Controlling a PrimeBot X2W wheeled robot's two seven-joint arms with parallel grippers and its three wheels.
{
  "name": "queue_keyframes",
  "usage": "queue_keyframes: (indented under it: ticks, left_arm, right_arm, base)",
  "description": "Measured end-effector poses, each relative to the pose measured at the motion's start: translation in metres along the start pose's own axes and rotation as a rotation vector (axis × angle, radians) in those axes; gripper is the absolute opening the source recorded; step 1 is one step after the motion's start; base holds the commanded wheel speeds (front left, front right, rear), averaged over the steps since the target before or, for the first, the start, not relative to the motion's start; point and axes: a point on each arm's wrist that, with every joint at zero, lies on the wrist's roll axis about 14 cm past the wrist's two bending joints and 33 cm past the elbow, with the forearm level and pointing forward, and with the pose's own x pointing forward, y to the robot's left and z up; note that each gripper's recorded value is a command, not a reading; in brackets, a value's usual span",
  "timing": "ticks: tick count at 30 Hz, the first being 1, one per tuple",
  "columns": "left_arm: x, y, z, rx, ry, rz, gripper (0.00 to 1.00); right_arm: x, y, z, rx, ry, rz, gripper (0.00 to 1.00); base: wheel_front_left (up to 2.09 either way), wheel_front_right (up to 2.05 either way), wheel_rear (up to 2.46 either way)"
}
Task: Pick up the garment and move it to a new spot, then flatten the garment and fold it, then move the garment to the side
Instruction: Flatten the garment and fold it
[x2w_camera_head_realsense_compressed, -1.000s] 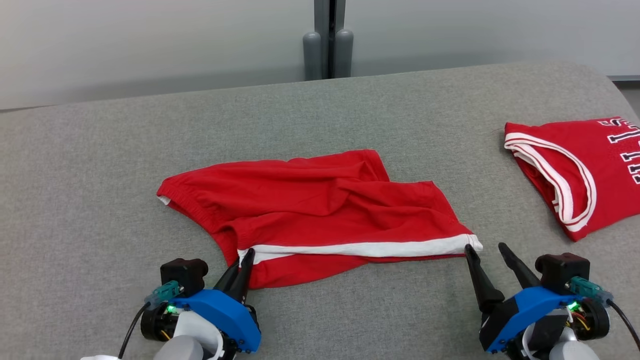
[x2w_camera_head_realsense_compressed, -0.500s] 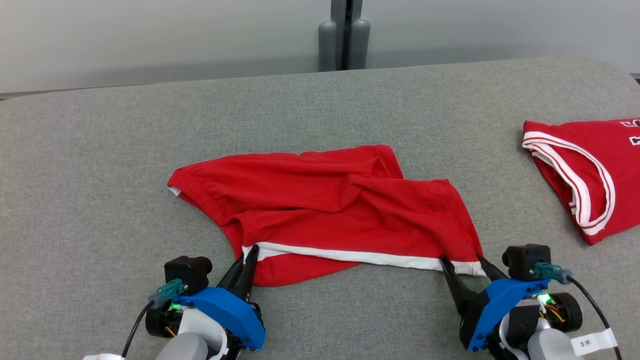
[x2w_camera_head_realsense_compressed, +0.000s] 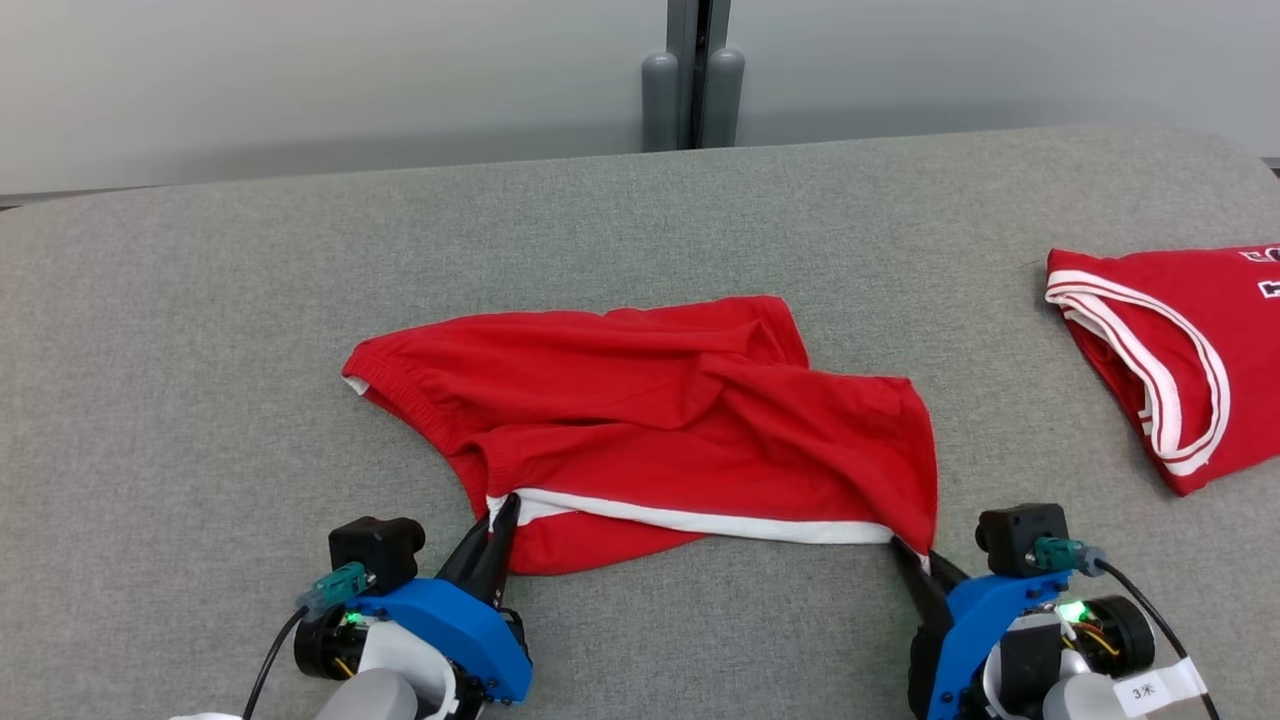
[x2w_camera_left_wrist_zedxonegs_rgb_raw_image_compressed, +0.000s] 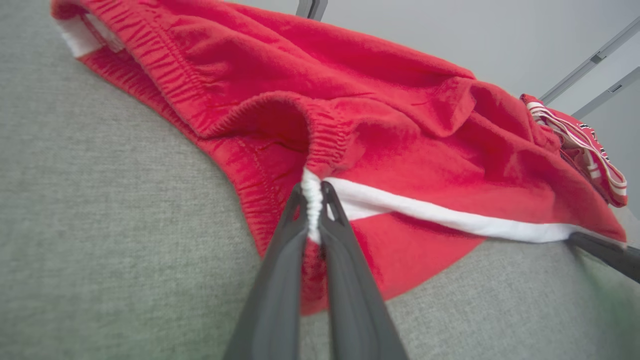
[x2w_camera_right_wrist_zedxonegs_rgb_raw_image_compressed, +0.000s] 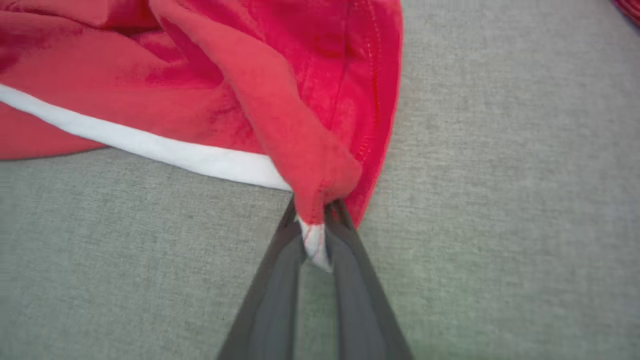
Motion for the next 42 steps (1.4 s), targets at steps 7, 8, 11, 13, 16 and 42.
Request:
queue_keyframes:
  ticks: [7,8,11,13,16,42]
  left_arm:
    - [-0.002,-0.017,0.029,-0.031,-0.109,-0.049,0.0]
    - [-0.003,-0.022,0.039,-0.043,-0.141,-0.066,0.0]
    - [-0.007,-0.04,0.069,-0.049,-0.214,-0.137,0.0]
    - [-0.014,-0.05,0.089,-0.042,-0.251,-0.183,0.0]
    - [-0.027,-0.064,0.12,-0.06,-0.301,-0.257,0.0]
    - [0.102,-0.034,0.362,-0.027,-0.658,-0.321,0.0]
  right_arm:
    - [-0.015,0.0,0.058,0.025,-0.213,0.006,0.0]
    - [-0.019,0.0,0.069,0.026,-0.241,0.009,0.0]
    - [-0.032,0.005,0.095,0.022,-0.297,0.025,0.0]
    - [-0.042,0.008,0.109,0.015,-0.322,0.036,0.0]
    - [-0.06,0.01,0.133,0.004,-0.37,0.051,0.0]
    - [0.026,-0.009,0.393,-0.071,-0.81,0.077,0.0]
  base:
    - [0.0,0.0,0.0]
    - [0.0,0.0,0.0]
    - [0.0,0.0,0.0]
    - [0.0,0.0,0.0]
    - [0.0,0.0,0.0]
    - [0.0,0.0,0.0]
